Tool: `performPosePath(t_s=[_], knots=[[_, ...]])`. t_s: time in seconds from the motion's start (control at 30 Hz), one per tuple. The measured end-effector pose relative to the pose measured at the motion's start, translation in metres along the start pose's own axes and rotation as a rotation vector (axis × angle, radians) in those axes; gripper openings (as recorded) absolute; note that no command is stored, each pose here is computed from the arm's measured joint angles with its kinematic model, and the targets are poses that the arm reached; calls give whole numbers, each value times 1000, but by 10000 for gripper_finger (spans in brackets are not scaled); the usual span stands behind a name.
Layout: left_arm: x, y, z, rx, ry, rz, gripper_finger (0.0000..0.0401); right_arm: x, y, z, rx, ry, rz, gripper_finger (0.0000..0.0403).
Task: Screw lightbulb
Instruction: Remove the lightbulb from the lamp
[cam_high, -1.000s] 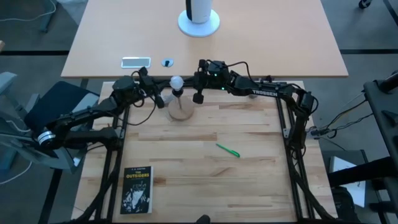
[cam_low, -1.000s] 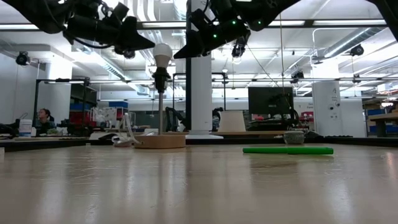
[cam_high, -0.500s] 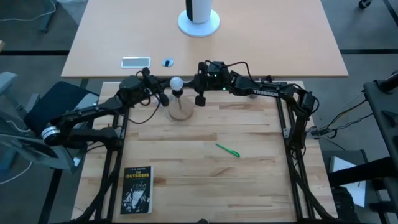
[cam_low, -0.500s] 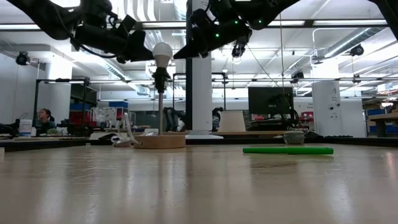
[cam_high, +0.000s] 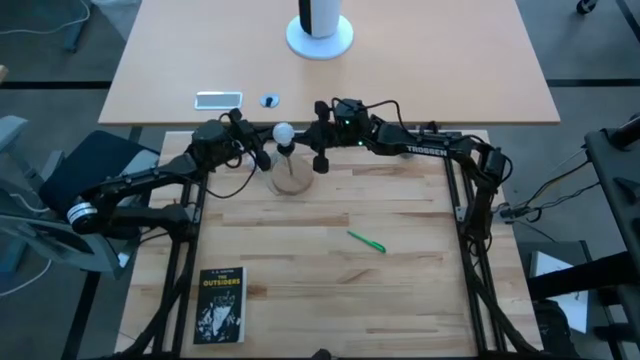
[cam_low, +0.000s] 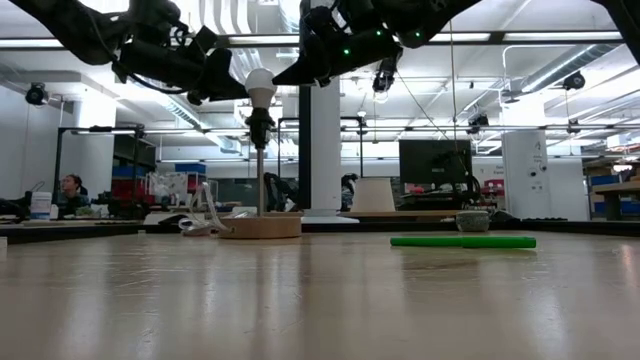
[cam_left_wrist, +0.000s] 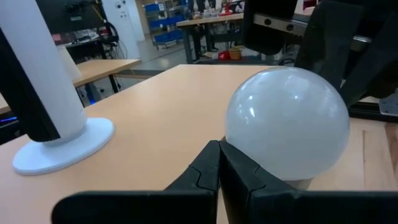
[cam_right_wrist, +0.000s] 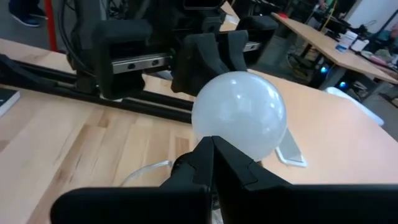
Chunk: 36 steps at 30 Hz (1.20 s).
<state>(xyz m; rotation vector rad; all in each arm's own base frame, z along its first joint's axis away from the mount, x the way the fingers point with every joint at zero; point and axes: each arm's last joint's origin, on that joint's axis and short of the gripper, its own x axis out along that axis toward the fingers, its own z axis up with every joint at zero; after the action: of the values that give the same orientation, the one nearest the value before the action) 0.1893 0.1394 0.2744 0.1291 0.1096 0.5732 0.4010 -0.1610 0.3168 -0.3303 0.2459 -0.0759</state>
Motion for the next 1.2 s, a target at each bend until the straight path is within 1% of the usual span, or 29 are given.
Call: performPosePath(t_s=[0.27, 0.47, 0.67, 0.83, 1.2], knots=[[-5, -1, 0, -21, 33, -18, 0, -1, -4, -2, 20, 10, -21, 0], [-11, -1, 4, -13, 19, -27, 0, -1, -6, -3, 22, 16, -38, 0], [-20, -3, 7, -20, 32, -76, 0, -1, -10, -7, 42, 24, -63, 0], [-24, -2, 9, -19, 28, -56, 0, 0, -7, -8, 44, 23, -42, 0], [-25, -1, 10, -19, 34, -30, 0, -3, -7, -8, 58, 49, -43, 0]])
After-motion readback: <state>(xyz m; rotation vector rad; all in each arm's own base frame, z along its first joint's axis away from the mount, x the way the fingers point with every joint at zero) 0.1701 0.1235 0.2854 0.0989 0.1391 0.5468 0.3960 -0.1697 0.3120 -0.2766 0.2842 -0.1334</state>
